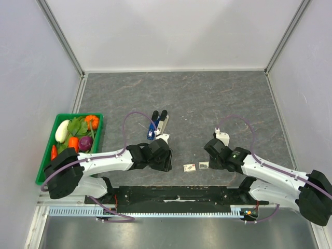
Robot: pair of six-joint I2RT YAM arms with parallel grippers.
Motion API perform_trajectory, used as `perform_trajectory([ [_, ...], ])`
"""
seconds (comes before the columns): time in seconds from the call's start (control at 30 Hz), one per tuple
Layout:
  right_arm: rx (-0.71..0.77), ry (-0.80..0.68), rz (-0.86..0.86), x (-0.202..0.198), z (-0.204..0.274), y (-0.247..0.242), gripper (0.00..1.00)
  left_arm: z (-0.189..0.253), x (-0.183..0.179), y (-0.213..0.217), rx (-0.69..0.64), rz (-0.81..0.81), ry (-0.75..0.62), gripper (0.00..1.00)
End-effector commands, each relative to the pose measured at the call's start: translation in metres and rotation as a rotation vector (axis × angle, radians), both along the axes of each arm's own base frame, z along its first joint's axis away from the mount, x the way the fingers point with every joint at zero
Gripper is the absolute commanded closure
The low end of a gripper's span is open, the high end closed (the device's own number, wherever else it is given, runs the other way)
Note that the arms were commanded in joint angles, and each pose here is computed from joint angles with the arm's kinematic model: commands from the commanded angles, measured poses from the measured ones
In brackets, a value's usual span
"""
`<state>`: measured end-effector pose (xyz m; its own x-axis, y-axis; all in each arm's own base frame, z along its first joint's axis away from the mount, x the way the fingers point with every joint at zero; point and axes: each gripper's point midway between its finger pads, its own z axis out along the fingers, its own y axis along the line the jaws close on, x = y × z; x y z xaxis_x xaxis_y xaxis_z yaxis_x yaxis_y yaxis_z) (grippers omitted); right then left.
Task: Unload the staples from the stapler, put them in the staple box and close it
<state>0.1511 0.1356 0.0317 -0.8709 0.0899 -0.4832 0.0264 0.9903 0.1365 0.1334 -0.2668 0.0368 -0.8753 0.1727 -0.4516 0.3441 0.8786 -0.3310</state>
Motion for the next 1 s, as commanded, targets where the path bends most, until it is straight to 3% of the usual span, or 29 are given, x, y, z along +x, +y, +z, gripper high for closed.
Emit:
perform_trajectory([
  [0.0,0.012,-0.001,0.005,0.003,-0.001,0.005,0.69,0.014,0.011,-0.021,-0.061,0.028,-0.031,0.41],
  [0.57,-0.007,0.019,-0.012,0.004,-0.013,0.006,0.76,0.01,0.01,-0.029,-0.061,0.006,-0.024,0.41],
  [0.87,-0.02,0.023,-0.013,0.005,-0.014,0.006,1.0,0.007,0.01,-0.038,-0.069,-0.017,-0.015,0.41],
  [0.97,-0.019,0.021,-0.013,0.005,-0.013,0.006,1.0,0.004,0.009,-0.042,-0.068,-0.022,-0.012,0.42],
])
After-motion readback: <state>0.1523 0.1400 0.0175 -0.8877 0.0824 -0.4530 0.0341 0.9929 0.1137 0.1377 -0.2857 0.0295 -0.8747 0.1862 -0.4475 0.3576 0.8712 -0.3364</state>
